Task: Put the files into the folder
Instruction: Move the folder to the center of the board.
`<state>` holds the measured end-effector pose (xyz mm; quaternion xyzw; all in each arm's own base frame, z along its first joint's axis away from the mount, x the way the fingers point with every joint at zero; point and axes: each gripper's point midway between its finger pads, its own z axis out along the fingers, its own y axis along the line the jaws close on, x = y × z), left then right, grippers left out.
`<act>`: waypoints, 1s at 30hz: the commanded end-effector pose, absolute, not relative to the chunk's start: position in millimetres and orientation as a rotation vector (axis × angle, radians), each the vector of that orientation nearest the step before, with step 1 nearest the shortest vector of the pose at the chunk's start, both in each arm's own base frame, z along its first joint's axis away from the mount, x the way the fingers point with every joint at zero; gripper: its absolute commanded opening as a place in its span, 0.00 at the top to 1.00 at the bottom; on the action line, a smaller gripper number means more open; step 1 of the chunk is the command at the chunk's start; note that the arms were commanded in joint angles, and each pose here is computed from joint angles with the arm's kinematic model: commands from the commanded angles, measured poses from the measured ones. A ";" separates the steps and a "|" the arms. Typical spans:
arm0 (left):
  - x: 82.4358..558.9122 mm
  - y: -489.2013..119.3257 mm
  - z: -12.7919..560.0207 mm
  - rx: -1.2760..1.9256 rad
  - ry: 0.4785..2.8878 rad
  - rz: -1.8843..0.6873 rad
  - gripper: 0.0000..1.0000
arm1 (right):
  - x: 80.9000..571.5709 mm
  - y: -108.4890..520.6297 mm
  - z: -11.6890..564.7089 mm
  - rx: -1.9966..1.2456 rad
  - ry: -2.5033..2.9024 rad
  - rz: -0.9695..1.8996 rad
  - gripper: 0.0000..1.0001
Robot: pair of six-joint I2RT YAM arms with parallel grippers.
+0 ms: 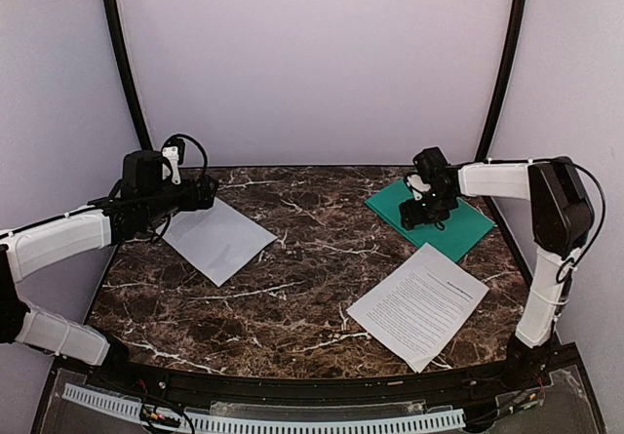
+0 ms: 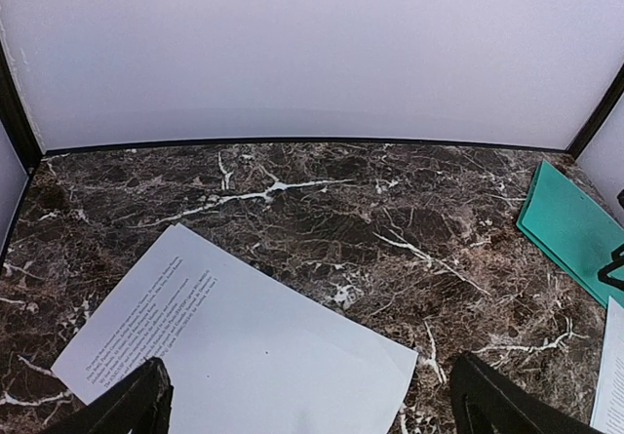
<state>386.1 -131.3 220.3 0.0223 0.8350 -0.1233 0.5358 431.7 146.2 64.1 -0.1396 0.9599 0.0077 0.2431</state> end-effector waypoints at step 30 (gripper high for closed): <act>391.0 -161.6 205.6 0.105 2.061 -0.404 0.00 | 500.7 -45.8 47.8 0.188 2.662 0.165 0.01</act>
